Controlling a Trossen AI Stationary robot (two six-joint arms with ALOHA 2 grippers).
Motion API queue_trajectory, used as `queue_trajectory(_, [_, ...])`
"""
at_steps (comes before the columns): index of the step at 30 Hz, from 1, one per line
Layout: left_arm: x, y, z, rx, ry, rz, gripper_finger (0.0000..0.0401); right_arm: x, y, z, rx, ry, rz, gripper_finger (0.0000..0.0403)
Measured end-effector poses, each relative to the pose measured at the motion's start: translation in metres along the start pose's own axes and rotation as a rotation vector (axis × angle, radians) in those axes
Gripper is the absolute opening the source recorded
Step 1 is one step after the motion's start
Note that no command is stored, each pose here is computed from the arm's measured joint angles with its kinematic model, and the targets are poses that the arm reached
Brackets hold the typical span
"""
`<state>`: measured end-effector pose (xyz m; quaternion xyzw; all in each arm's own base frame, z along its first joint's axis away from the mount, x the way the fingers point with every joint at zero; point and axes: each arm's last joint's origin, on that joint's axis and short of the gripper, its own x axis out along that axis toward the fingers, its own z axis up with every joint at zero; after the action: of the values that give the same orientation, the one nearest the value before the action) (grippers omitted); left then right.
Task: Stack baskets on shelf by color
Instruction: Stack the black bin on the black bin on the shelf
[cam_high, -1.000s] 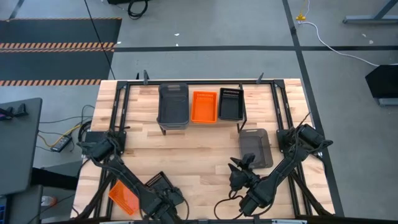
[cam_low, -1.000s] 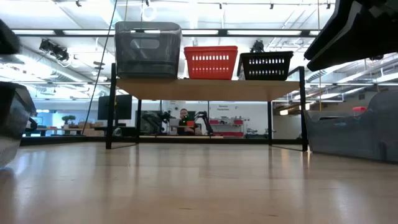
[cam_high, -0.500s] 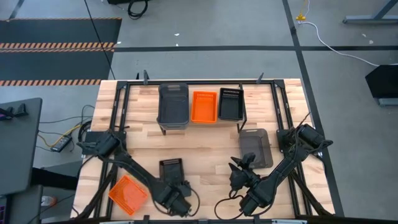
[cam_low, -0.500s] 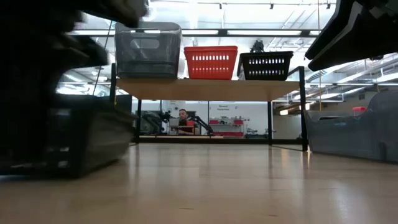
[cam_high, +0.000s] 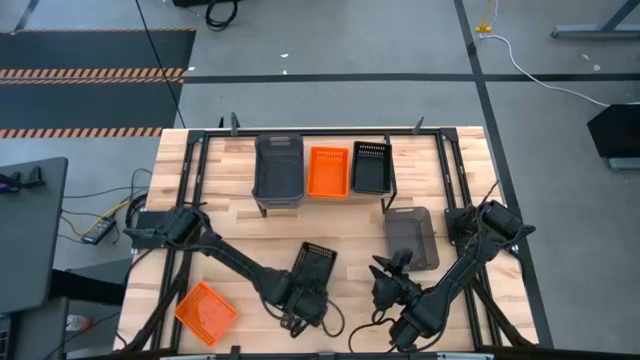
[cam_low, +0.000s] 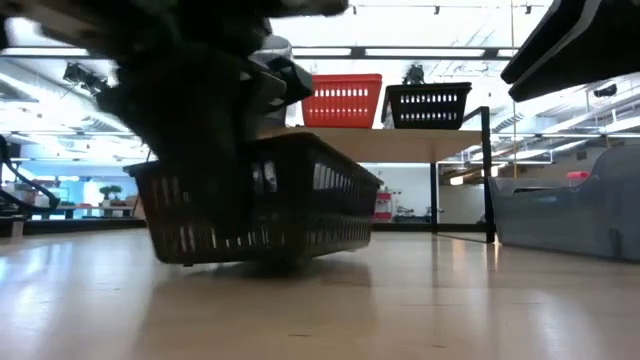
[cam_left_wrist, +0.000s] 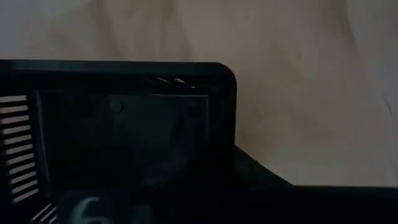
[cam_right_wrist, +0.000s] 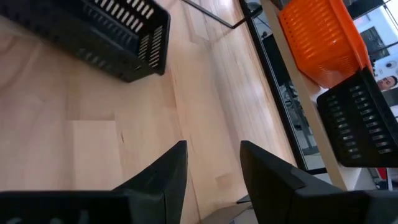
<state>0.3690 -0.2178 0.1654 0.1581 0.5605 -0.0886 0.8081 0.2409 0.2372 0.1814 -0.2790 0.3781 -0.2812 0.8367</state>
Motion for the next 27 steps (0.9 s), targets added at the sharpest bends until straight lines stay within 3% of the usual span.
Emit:
queue_trajectory(4, [-0.001, -0.006, -0.001, 0.11, 0.001, -0.007, 0.0017, -0.005, 0.001, 0.002, 0.007, -0.014, 0.01, 0.0153])
queue_trajectory(7, [-0.001, -0.007, 0.001, 0.121, -0.021, -0.009, 0.0032, -0.006, 0.0, 0.003, 0.009, -0.016, 0.012, 0.0151])
queue_trajectory(13, [0.0, 0.006, 0.013, 0.022, -0.138, 0.104, 0.0052, -0.006, 0.0, 0.003, 0.01, -0.015, 0.012, 0.0148])
queue_trajectory(20, [0.002, 0.023, 0.02, -0.065, -0.171, 0.119, 0.0102, -0.006, 0.0, 0.003, 0.01, -0.016, 0.012, 0.0148])
queue_trajectory(27, [-0.023, 0.023, 0.036, -0.079, -0.199, 0.111, 0.0148, -0.007, 0.001, 0.003, 0.023, -0.022, 0.011, 0.0148])
